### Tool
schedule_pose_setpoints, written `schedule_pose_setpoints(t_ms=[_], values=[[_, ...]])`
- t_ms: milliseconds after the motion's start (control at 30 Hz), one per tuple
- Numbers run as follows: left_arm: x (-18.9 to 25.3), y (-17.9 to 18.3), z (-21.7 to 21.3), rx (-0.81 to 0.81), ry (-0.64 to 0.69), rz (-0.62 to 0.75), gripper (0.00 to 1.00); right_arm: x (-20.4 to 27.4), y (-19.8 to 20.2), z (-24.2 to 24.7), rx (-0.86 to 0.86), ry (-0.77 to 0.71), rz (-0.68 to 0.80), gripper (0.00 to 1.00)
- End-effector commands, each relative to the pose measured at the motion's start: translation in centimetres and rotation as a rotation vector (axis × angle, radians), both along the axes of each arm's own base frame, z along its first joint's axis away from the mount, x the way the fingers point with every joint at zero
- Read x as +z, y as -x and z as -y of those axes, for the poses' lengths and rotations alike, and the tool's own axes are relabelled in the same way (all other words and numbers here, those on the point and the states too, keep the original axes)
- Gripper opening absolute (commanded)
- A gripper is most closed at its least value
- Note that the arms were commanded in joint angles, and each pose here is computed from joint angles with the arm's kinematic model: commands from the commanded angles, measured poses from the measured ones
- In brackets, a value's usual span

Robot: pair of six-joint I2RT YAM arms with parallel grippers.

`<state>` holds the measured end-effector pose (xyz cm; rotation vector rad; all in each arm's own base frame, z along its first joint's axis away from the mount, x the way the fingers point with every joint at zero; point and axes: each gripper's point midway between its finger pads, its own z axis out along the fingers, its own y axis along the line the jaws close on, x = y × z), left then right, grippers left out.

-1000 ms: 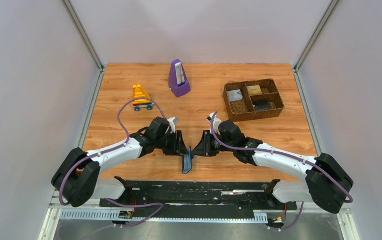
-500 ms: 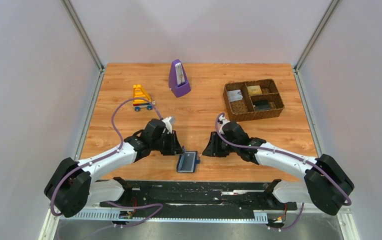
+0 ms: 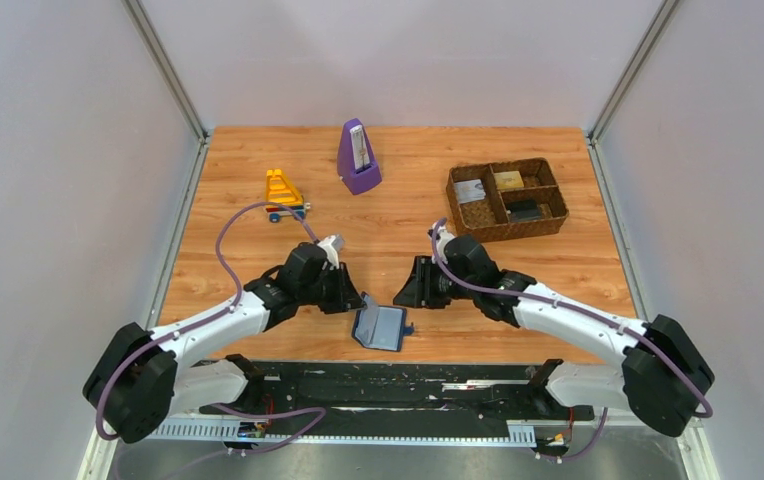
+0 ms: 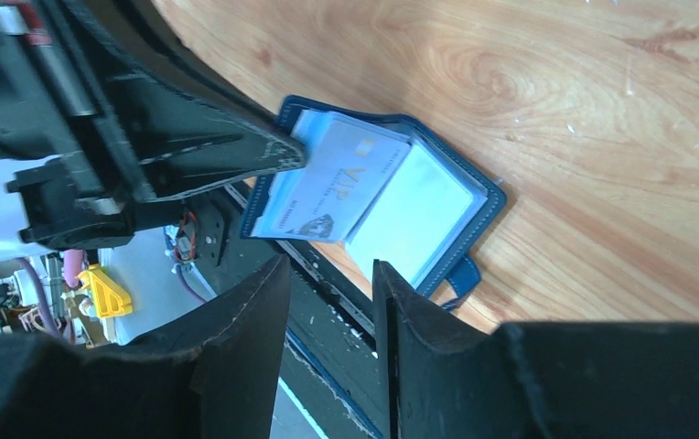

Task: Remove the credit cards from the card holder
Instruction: Open the card holder at the center of the board.

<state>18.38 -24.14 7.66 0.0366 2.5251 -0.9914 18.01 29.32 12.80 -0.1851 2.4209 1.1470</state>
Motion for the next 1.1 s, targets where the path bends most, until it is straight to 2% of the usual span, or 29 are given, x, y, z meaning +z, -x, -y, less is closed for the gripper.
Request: schedule_pose_setpoints(t_ms=[0, 267, 433, 733, 867, 1067], values=[[0.0, -0.6, 0.0, 0.052, 0.018, 0.016, 0.19, -0.6, -0.3, -1.2, 0.014, -0.021, -0.027, 0.41], [0.5, -0.3, 0.5, 0.056, 0.078, 0.006, 0.25, -2.2, 0.8, -3.1, 0.083, -0.066, -0.064, 0.41], [-0.3, 0.0, -0.5, 0.068, 0.017, -0.002, 0.26, -4.3, 0.3, -2.6, 0.049, -0.002, -0.081, 0.41], [-0.3, 0.2, -0.5, 0.074, 0.027, -0.014, 0.17, -5.8, 0.7, -3.1, 0.075, -0.017, -0.112, 0.39], [-1.9, -0.1, -2.5, 0.112, -0.123, -0.030, 0.30, -6.7, 0.4, -3.0, 0.076, 0.020, -0.108, 0.39], [-1.8, 0.3, -3.0, 0.101, -0.144, -0.037, 0.52, -6.8, 0.8, -3.6, 0.100, -0.008, -0.136, 0.38]])
